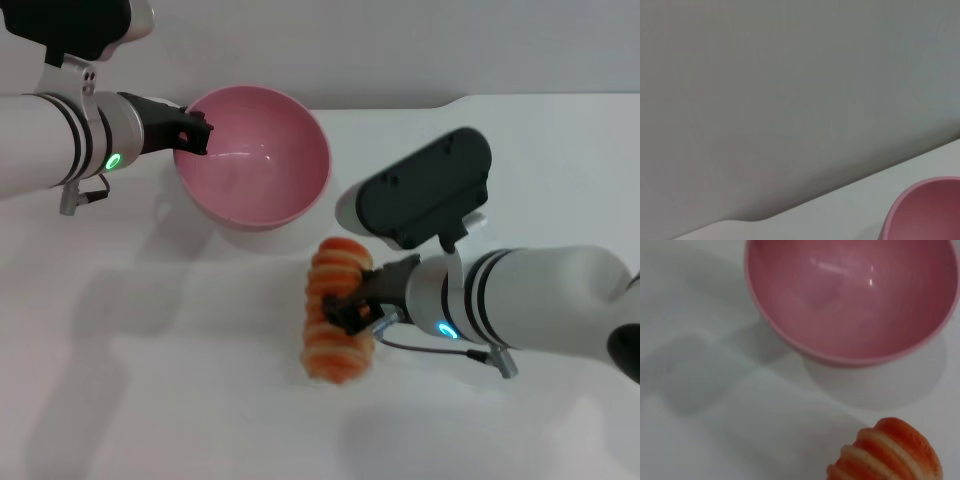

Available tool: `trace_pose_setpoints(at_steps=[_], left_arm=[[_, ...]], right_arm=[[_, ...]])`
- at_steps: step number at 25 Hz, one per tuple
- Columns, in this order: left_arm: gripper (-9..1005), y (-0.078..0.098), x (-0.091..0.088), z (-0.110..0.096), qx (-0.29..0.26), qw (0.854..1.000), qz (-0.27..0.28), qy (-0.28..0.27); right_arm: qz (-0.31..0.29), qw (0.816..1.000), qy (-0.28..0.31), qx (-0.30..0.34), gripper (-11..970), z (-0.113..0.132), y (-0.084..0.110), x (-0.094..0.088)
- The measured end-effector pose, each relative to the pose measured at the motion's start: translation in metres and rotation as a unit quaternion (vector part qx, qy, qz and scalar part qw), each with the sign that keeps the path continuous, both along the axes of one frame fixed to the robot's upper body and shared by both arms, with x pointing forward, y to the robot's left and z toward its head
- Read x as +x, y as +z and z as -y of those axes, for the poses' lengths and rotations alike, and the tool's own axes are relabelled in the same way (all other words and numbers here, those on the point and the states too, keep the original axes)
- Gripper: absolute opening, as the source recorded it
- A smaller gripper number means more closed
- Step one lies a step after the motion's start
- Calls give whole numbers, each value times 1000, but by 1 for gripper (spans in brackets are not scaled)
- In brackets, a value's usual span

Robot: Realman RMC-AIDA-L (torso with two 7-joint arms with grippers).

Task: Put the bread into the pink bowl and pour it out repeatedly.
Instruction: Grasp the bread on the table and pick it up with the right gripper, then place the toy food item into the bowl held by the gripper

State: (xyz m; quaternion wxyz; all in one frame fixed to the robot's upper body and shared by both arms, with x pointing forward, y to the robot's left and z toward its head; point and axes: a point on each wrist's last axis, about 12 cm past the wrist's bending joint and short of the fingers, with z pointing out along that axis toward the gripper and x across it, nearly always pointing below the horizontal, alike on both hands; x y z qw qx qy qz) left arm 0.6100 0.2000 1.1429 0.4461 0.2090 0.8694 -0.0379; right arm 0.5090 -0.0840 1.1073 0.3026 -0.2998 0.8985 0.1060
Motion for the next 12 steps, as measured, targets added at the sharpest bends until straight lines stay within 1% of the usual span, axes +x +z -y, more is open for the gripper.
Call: trace_pose_setpoints(at_steps=[2,9,10,11,12], left_arm=[[49,0,0,0,0,1000,-1,1],[49,-4,-3,-2,-2,1000,-8,4],[49,-7,-5,-2,-2,1000,-13,3],[49,-8,-6,-1,-2,1000,-15,2],[49,-8,-6,-1,-2,1000,-15,2]], right_arm=[[10,1000,4,3,516,-2,10,-2],[66,997,29,15,442,-12,58,-15],[89,995,33,14,430,-13,72,-17],[100,994,32,11,417,-12,77,-17],[100,994,32,11,411,-12,77,-17]])
